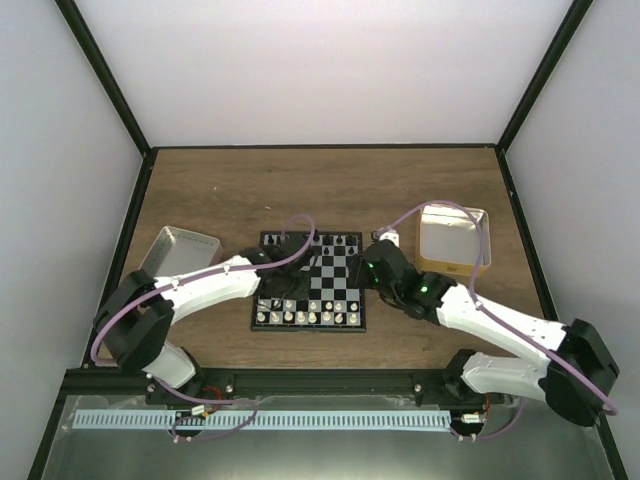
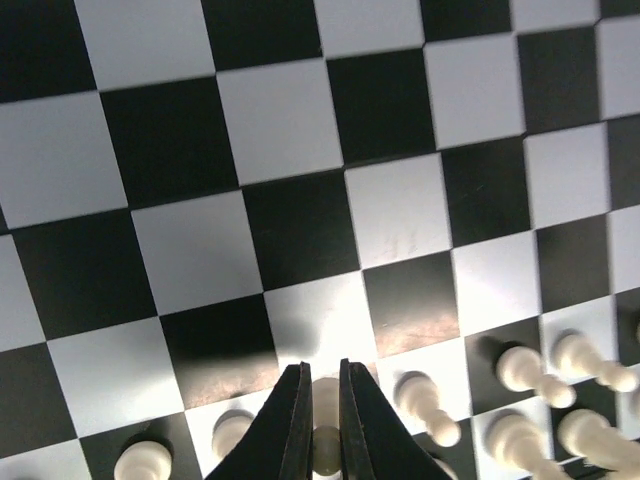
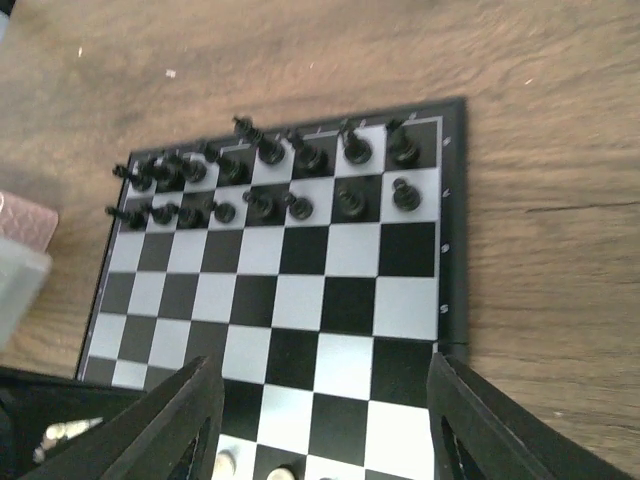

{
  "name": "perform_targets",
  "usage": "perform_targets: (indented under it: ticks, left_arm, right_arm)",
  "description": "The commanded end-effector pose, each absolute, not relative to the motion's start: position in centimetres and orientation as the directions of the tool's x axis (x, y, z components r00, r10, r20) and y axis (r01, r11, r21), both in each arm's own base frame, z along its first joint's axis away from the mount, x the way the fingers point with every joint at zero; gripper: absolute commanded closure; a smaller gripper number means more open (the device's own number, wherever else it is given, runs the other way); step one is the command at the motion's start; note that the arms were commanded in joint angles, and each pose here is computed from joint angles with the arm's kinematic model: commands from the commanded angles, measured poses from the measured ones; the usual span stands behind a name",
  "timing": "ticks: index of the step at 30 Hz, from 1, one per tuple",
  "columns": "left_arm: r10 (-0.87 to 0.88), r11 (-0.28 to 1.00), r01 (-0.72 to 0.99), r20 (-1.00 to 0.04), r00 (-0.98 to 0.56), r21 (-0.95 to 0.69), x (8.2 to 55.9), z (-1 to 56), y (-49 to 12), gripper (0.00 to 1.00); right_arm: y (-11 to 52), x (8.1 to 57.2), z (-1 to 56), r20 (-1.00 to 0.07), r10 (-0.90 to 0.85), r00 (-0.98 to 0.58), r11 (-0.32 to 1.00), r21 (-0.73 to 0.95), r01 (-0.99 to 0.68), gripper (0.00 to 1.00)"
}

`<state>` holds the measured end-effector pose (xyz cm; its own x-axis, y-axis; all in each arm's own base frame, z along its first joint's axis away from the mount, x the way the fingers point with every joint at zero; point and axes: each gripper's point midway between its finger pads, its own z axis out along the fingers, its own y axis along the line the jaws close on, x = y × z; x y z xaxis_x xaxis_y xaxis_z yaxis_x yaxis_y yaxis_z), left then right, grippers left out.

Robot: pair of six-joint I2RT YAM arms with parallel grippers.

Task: Set up the chess pieces on the board
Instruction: Place the chess piece on the chessboard.

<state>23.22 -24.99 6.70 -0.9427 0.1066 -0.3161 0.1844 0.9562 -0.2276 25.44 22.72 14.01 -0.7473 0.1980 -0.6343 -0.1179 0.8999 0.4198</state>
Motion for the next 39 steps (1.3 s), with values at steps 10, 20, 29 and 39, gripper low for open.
perform_targets:
  ticks: [10,20,29,39]
  left_arm:
    - [0.241,0.951,0.282,-0.27,-0.932,-0.127,22.0,4.9,-25.9,0.96]
    - [0.267,0.942,0.306,-0.243,-0.933,-0.14,21.3,4.7,-26.4,0.95]
    - [0.289,0.935,0.325,-0.228,-0.93,-0.14,21.2,4.5,-26.8,0.87]
    - [0.279,0.942,0.318,-0.274,-0.92,-0.107,22.4,6.0,-26.8,0.78]
  right_arm:
    - [18.9,25.2,13.4,-0.661,0.262,-0.704,0.927,0.374,-0.007,0.4]
    - [18.9,25.2,13.2,-0.654,0.263,-0.71,0.928,0.371,0.001,0.4]
    - [18.8,25.0,13.4,-0.653,0.268,-0.708,0.925,0.38,0.0,0.39]
    - [18.7,24.9,13.6,-0.653,0.273,-0.706,0.923,0.385,0.001,0.39]
